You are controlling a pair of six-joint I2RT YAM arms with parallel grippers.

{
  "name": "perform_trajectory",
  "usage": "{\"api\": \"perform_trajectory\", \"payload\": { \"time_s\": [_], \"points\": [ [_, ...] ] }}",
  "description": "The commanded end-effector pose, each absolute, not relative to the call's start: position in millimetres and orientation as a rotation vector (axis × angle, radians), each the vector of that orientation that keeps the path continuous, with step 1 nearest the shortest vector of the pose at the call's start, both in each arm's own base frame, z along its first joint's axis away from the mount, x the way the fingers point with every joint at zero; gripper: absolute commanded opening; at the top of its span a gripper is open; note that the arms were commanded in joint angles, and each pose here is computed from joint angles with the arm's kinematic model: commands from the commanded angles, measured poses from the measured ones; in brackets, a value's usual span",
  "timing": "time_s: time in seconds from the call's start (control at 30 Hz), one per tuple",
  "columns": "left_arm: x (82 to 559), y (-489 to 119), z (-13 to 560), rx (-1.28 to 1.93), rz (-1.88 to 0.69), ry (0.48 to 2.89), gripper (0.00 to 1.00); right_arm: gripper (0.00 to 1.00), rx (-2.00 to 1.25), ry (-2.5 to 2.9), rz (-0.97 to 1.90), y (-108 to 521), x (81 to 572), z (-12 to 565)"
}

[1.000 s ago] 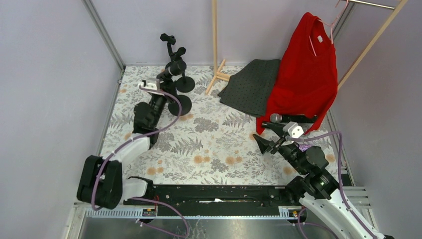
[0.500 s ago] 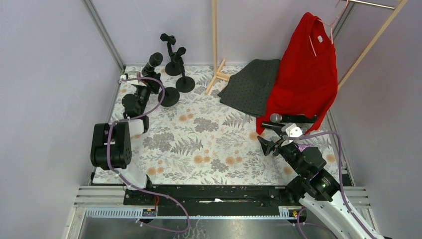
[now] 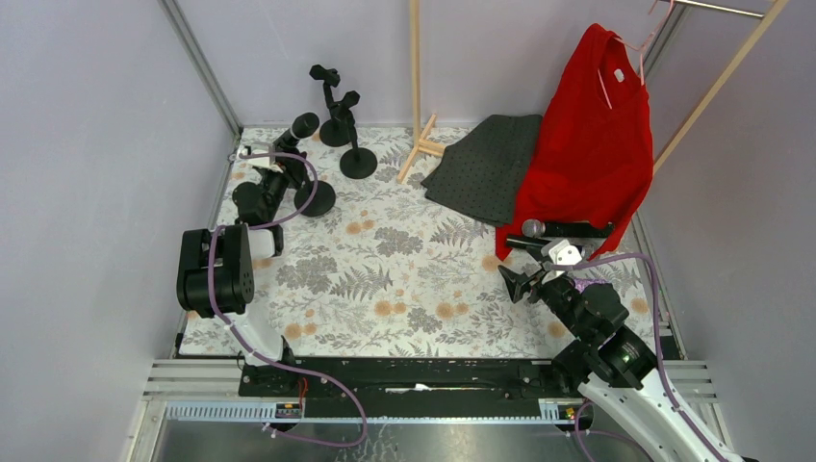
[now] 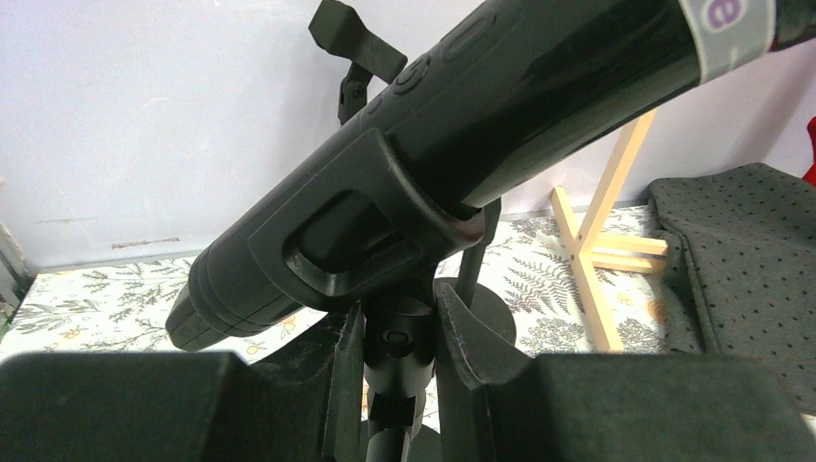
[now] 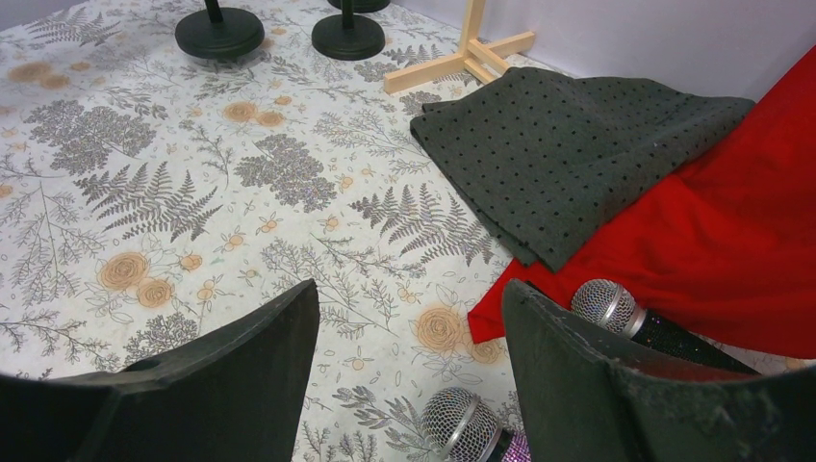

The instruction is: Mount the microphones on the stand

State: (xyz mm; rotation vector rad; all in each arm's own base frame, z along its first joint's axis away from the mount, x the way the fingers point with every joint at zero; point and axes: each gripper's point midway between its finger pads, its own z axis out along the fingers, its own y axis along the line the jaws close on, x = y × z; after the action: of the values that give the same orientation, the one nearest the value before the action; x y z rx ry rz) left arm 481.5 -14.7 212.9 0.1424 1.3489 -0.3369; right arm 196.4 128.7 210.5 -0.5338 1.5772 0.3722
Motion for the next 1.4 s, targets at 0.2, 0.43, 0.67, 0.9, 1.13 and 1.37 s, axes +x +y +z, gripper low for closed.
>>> {"api": "perform_trajectory", "payload": {
  "time_s": [0.2,0.43,0.67,0.9,1.13,1.37],
  "points": [
    [482,1,253,0.169,-0.22,1.181,0.3,0.76,-0.515,1.555,0.359,125,198,217],
    [480,7,231,0.134,-0.219,1.226,0.33,0.76,-0.515,1.556,0.361,125,197,216],
    [474,14,213,0.079,-0.223,1.275,0.54,0.76,-0.507,1.55,0.366,124,196,218],
    [463,25,214,-0.034,-0.208,1.332,0.7,0.76,-0.506,1.553,0.363,124,196,217],
    [436,27,217,-0.189,-0.268,1.387,0.73,0.76,-0.488,1.545,0.364,122,197,222],
    [404,17,206,-0.332,-0.342,1.514,0.76,0.76,-0.44,1.542,0.378,125,204,231]
  ]
}}
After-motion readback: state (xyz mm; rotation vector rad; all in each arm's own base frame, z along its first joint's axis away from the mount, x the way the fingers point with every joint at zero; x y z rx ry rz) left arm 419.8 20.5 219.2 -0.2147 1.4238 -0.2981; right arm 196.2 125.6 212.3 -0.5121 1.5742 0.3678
